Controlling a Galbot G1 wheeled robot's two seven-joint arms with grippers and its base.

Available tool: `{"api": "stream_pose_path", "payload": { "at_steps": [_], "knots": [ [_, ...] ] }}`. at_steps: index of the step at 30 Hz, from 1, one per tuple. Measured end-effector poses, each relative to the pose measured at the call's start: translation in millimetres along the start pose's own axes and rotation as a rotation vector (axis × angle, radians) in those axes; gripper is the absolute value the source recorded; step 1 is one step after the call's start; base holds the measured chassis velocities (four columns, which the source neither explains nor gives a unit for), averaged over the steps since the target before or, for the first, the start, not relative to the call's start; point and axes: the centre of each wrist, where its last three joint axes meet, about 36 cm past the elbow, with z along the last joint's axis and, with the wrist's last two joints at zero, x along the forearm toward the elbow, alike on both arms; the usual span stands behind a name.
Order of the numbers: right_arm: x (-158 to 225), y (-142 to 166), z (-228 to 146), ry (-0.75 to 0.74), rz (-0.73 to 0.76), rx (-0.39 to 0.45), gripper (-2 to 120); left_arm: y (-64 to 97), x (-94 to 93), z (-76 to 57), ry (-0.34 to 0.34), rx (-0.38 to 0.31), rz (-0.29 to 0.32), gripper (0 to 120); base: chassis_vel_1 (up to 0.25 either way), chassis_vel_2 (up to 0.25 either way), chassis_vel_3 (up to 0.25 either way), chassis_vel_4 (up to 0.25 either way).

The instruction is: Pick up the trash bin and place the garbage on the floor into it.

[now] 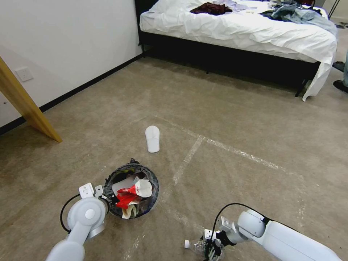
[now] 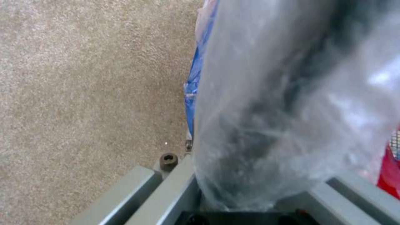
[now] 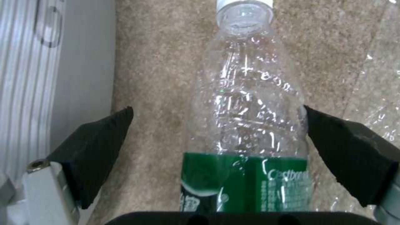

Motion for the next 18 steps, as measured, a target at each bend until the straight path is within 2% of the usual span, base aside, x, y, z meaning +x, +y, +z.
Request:
{"api": "stream_pose_path", "payload": {
  "at_steps": [10,13,15,16,18],
  "knots": [
    [-5,-9,-3,0.001,0.022,-0.004,100,-0.2,-3.4,-3.3,-0.001,0.000,0.003,0,0.000,0.000,0.000,0.000],
    [-6,-11,-3,0.001,0.031,-0.006,93,-0.2,-4.0,-4.3,-0.002,0.001,0.004,0,0.000,0.000,0.000,0.000],
    [-7,-15,-4,-0.001,0.037,-0.010,80,0.0,-4.5,-5.5,-0.002,0.002,0.004,0,0.000,0.000,0.000,0.000],
    [-7,-15,-4,-0.001,0.037,-0.010,80,0.0,-4.5,-5.5,-0.002,0.002,0.004,0,0.000,0.000,0.000,0.000],
    [-8,-18,-5,0.000,0.042,-0.012,72,0.5,-4.6,-5.9,-0.003,0.002,0.003,0,0.000,0.000,0.000,0.000]
  ]
}}
